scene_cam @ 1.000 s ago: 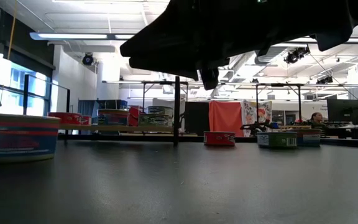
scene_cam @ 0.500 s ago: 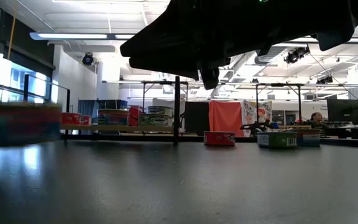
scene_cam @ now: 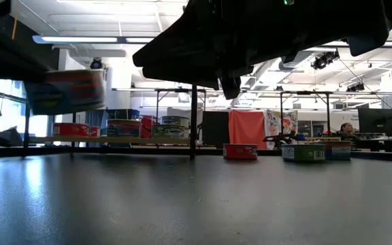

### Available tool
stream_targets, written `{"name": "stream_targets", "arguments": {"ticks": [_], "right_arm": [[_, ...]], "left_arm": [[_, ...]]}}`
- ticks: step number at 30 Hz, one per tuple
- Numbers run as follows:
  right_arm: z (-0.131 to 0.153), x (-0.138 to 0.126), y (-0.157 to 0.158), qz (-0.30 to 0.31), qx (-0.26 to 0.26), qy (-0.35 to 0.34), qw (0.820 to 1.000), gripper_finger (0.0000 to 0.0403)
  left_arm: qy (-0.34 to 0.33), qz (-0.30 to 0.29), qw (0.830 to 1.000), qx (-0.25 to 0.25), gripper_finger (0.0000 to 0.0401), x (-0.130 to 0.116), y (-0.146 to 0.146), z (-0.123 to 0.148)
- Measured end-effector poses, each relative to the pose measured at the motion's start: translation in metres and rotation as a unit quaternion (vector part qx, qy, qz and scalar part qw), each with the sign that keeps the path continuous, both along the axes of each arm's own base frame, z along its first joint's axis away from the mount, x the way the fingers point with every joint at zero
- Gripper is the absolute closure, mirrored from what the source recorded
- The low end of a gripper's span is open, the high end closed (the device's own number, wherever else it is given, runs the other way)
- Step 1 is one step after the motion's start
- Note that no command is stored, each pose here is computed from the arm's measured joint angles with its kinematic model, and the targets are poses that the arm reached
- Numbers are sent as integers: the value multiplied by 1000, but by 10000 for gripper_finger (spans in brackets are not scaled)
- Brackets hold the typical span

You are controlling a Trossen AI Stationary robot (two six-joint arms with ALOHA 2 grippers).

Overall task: Stack canned seafood by type on shelf
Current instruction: Stack the pink blue tuna can on the top of the other pink blue tuna can

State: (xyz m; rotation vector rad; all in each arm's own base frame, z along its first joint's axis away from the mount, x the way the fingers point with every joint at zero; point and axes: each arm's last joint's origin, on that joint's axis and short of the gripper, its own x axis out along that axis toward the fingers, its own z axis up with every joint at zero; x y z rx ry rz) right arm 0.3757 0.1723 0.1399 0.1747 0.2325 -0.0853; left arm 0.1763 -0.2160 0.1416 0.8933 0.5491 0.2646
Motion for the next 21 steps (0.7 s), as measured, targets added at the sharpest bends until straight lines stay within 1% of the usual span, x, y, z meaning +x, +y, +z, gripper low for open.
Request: {"name": "stream_targets", "arguments": {"ticks": [3, 6, 10, 15, 18, 21], "right_arm": [[0, 0, 0, 0, 0, 0, 1000, 305], [0, 0, 0, 0, 0, 1, 1000, 305], [-1, 0, 0, 0, -1, 3, 1000, 305], [-1, 0, 0, 0, -2, 4, 1000, 305], [-1, 0, 0, 0, -3, 5, 1000, 305], [-2, 0, 0, 0, -4, 8, 1000, 305]], "left_arm": [[-16, 48, 999, -5, 401, 5, 18, 8], [-31, 98, 995, -5, 401, 9, 42, 24], [-25, 149, 988, 8, 401, 12, 74, 44], [25, 188, 980, 64, 401, 17, 114, 53], [59, 218, 971, 74, 401, 20, 138, 57], [67, 248, 963, 76, 401, 22, 160, 60]]}}
